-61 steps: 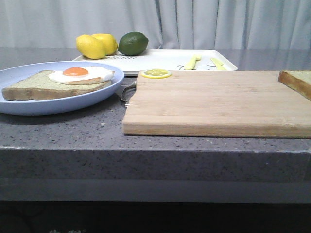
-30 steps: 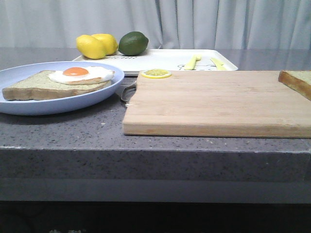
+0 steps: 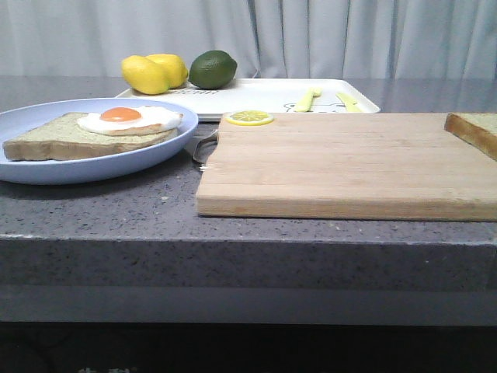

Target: Place bread and move sandwich to tray

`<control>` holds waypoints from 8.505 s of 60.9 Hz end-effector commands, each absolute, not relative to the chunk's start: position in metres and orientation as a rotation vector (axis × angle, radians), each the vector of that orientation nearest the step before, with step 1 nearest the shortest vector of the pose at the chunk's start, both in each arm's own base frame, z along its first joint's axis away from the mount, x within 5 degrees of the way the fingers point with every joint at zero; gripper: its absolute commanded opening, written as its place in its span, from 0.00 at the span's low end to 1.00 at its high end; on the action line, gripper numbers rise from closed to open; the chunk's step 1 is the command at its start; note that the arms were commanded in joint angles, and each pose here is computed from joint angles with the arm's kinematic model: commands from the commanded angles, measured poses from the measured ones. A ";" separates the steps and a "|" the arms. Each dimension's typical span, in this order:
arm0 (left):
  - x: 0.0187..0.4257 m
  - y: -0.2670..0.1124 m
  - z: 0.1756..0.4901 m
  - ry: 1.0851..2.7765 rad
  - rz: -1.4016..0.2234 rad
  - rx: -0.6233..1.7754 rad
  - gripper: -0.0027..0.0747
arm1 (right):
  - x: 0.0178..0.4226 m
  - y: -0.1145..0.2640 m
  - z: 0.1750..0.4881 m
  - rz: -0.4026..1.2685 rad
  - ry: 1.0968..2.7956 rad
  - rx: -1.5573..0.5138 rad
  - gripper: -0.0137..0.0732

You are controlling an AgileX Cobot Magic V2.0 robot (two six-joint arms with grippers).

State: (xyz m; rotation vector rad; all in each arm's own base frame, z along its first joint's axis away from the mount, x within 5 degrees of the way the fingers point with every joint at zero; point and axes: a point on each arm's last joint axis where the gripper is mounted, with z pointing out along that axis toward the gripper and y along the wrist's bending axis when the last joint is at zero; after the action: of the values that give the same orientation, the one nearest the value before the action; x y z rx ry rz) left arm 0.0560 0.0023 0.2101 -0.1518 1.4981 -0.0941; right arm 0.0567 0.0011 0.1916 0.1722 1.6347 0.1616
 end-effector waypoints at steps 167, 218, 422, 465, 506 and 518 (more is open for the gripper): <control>0.087 -0.002 0.347 1.568 -0.045 -0.016 0.27 | 0.319 -0.115 0.285 0.518 2.548 0.465 0.90; 0.087 -0.002 0.347 1.566 -0.045 -0.016 0.04 | 0.314 -0.097 0.315 0.698 2.507 0.396 0.08; 0.087 -0.002 0.347 1.566 -0.045 -0.016 0.73 | 0.241 0.027 0.363 0.078 2.484 -0.074 0.09; 0.089 -0.002 0.349 1.553 -0.055 -0.020 0.72 | 0.069 0.008 0.305 0.141 1.685 -0.035 0.09; 0.277 -0.030 0.330 2.381 -0.159 -0.018 0.71 | 0.066 0.008 0.300 0.143 1.649 -0.033 0.09; 0.311 -0.035 0.297 2.498 -0.151 -0.015 0.71 | 0.066 0.008 0.300 0.143 1.649 -0.033 0.09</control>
State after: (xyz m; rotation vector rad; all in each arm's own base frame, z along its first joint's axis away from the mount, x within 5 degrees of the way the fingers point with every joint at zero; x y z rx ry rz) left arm 0.3011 -0.0315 0.2891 -0.0204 2.5545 -0.1365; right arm 0.0644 0.0081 0.2841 -0.0369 1.7527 0.1456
